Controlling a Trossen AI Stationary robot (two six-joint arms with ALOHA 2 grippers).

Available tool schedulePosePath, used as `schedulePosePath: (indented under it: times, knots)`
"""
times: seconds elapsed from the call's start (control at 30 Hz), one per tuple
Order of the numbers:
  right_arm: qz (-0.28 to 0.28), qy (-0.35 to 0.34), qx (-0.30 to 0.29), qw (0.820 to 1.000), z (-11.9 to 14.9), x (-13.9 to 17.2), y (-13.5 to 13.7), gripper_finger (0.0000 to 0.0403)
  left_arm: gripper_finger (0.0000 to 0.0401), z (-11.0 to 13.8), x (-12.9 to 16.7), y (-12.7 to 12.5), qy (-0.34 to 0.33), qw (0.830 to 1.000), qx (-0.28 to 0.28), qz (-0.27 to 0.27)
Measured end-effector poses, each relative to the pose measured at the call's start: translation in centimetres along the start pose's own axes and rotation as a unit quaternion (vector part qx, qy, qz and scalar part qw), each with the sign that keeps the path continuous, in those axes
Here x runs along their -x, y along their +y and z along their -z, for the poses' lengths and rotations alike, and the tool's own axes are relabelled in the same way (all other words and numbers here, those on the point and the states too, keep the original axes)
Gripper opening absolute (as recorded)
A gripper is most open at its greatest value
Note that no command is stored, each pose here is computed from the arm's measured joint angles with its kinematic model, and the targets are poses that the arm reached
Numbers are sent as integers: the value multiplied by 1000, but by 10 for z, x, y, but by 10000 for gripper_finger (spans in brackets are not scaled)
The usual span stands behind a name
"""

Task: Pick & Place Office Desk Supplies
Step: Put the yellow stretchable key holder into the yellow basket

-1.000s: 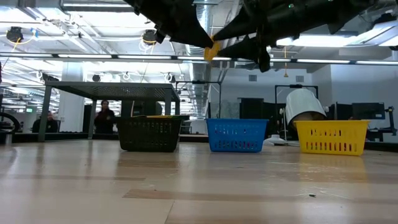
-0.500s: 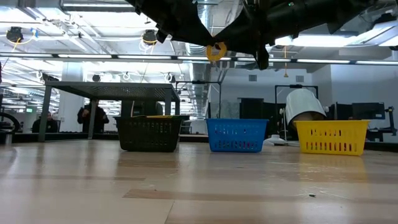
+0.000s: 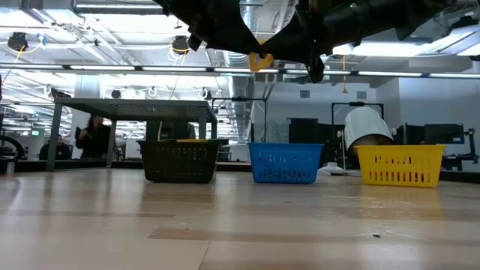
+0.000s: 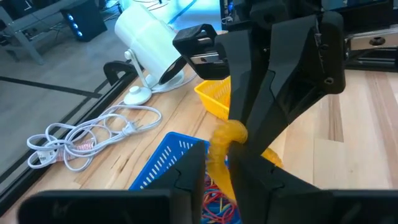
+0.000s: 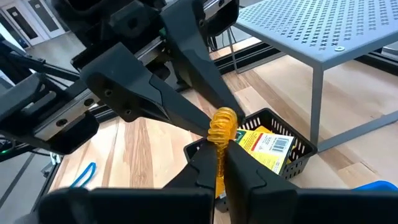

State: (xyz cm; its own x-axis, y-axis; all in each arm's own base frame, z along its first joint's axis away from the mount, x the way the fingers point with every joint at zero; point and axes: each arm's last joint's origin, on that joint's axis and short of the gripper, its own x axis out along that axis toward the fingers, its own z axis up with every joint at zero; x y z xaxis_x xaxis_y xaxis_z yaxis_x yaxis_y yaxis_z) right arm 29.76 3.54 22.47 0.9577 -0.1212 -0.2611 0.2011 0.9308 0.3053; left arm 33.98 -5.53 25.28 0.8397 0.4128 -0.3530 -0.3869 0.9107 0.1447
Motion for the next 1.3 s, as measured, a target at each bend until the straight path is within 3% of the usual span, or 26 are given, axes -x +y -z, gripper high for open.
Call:
schedulePosePath:
  times: [0.43, 0.8, 1.0, 1.3]
  knots:
    - [0, 8, 5, 1000, 0, 2, 0, 1, 127, -1, 4, -2, -2, 1000, 10, 6]
    - [-3, 14, 17, 1000, -10, 16, 0, 0, 145, -14, 27, -8, -30, 999, 19, 36]
    - [52, 65, 33, 996, -12, 36, -11, 0, 143, -10, 28, -10, -12, 999, 2, 36]
    - [147, 168, -8, 975, -21, 108, -44, 0, 140, -5, 40, 0, 38, 999, 7, 38]
